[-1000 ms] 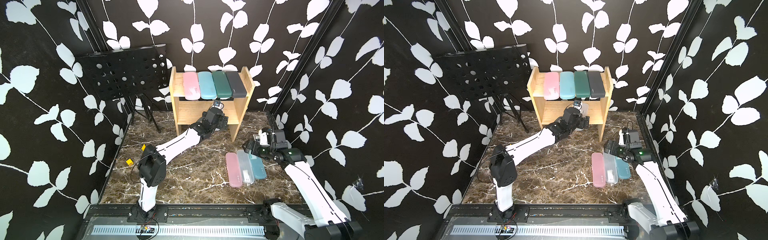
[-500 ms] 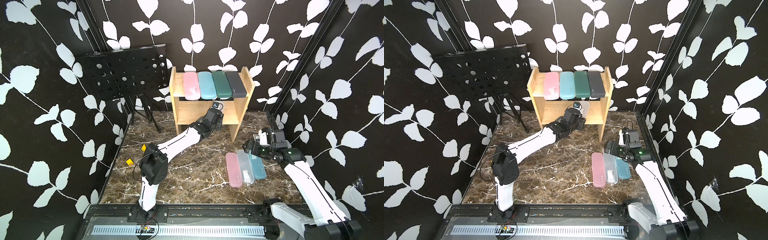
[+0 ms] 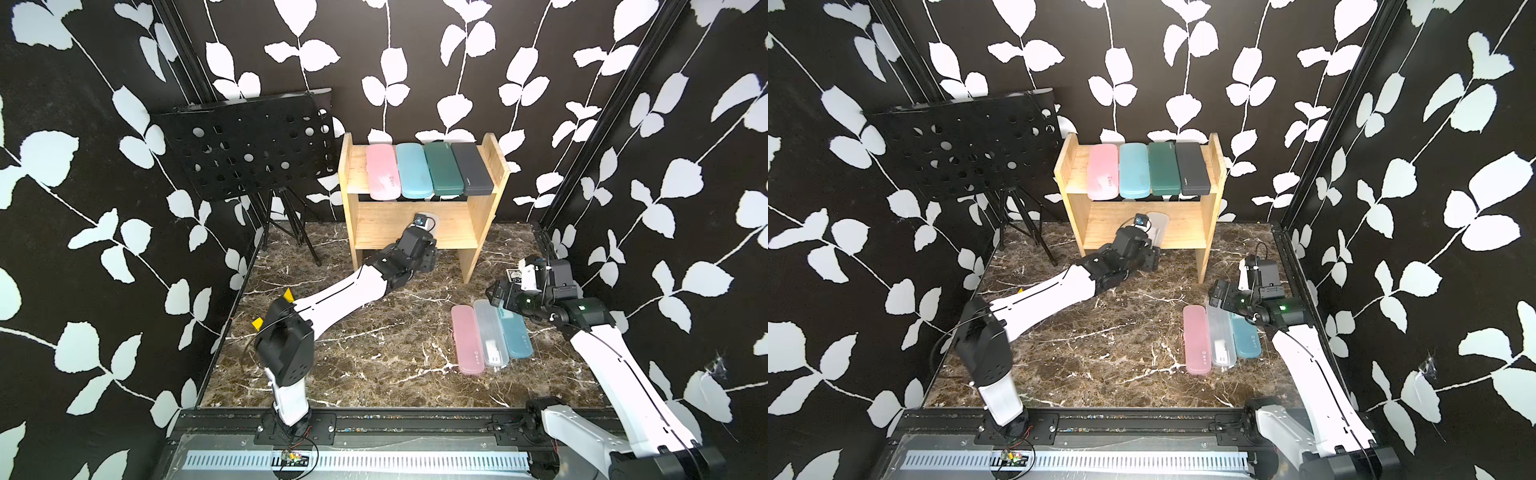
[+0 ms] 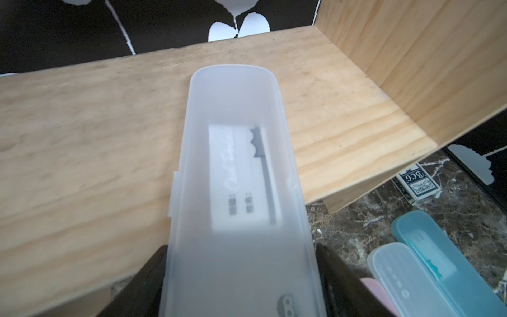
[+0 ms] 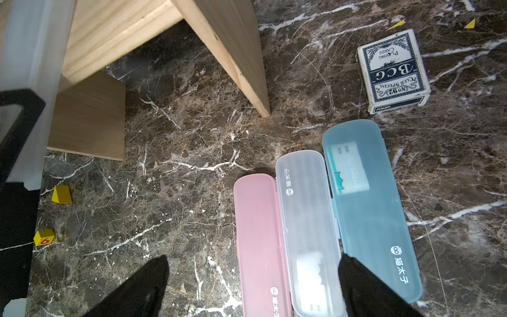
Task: Remove the pencil cases from the shelf
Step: Pick up the pencil case from the shelf, then place the pencil case at the center of the board.
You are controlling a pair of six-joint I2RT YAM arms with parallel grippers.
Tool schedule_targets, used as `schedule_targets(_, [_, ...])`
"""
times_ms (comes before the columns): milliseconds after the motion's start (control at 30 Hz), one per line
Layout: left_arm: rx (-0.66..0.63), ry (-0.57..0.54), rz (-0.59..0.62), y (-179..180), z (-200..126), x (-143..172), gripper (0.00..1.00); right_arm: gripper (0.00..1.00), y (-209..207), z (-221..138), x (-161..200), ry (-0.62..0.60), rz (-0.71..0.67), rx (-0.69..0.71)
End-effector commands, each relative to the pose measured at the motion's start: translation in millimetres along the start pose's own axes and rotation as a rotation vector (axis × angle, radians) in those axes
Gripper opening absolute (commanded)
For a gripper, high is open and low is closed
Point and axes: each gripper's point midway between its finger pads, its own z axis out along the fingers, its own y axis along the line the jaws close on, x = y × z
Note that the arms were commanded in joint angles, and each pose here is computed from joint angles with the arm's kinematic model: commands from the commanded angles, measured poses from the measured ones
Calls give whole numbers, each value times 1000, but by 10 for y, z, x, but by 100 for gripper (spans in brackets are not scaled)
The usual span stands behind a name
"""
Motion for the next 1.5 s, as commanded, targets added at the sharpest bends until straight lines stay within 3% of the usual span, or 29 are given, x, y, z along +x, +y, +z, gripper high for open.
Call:
schedule_targets(0, [-6, -69, -36, 99, -446, -98, 63, 99, 40, -75, 4, -15, 2, -13])
schedule_targets(267, [11, -102, -51, 335, -1210, 628, 68, 99, 106, -118, 114, -23, 3, -37])
schedule_targets(400, [28, -59, -140, 500, -1448, 1105, 69, 99, 149, -74, 197, -4, -14, -32])
schedule_targets(533, [10, 43, -220, 585, -1428, 1576, 69, 99, 202, -14, 274, 9, -24, -31])
schedule_targets(700, [32, 203, -302, 437, -1213, 2043, 71, 99, 269, 26, 341, 12, -30, -33])
schedule_targets(933, [19, 270, -364, 303, -980, 2233, 73, 99, 202, 101, 474, 41, -46, -7])
schedule_targets(1267, [60, 416, -351, -38, -677, 2466, 87, 100, 130, 191, 647, 76, -40, -6])
schedule_targets(1467, [-10, 373, -294, 140, -775, 2307, 95, 99, 228, 214, 736, 88, -50, -34])
